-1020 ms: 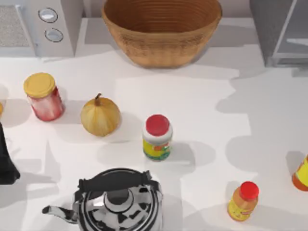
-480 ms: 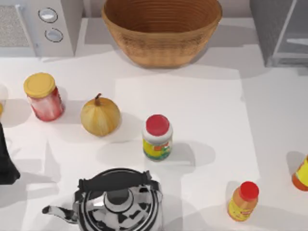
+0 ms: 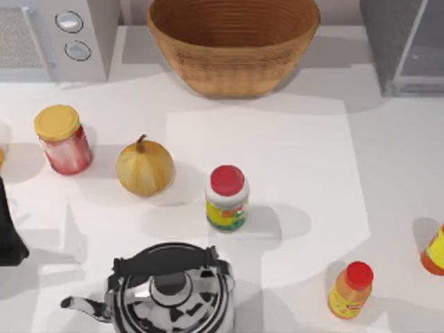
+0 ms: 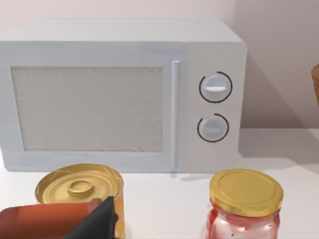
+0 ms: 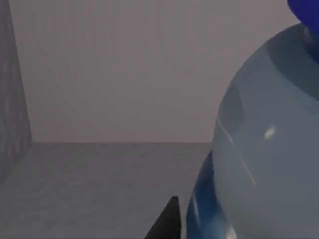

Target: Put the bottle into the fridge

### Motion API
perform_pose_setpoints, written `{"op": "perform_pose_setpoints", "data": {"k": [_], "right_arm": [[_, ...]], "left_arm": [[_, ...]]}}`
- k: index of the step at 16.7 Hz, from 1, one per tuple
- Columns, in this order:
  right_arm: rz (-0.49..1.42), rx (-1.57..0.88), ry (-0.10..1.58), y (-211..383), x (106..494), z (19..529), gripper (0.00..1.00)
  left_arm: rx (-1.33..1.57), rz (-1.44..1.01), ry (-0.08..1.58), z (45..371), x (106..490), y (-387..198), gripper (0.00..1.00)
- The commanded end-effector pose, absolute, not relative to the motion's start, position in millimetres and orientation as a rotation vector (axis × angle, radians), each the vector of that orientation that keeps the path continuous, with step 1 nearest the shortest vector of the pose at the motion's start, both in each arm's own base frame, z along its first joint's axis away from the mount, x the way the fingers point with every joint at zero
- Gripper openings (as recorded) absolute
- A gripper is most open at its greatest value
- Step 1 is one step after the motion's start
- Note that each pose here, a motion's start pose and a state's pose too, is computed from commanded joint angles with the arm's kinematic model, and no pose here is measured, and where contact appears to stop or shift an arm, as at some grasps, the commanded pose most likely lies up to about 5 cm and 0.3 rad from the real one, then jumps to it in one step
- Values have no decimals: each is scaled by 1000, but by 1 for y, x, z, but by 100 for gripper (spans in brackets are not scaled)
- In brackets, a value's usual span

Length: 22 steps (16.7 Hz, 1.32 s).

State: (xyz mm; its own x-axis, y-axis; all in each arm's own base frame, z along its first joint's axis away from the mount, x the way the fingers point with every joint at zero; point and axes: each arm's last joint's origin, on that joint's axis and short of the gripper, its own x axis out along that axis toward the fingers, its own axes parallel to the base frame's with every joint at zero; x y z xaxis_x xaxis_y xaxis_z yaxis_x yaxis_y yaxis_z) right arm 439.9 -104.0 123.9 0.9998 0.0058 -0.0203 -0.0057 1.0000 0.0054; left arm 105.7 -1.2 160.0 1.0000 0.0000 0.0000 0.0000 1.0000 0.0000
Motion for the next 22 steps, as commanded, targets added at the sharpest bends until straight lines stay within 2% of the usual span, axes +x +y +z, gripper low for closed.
{"op": "perform_pose_setpoints", "data": {"k": [6, 12, 22], "right_arm": [[4, 1, 3, -104, 498, 130, 1], [5, 3, 11, -103, 504, 128, 1], [5, 3, 11, -103, 504, 128, 76]], "left_arm": [[0, 0, 0, 160, 106, -1, 100], [0, 0, 0, 160, 106, -1, 100], [0, 0, 0, 160, 106, -1, 100]]}}
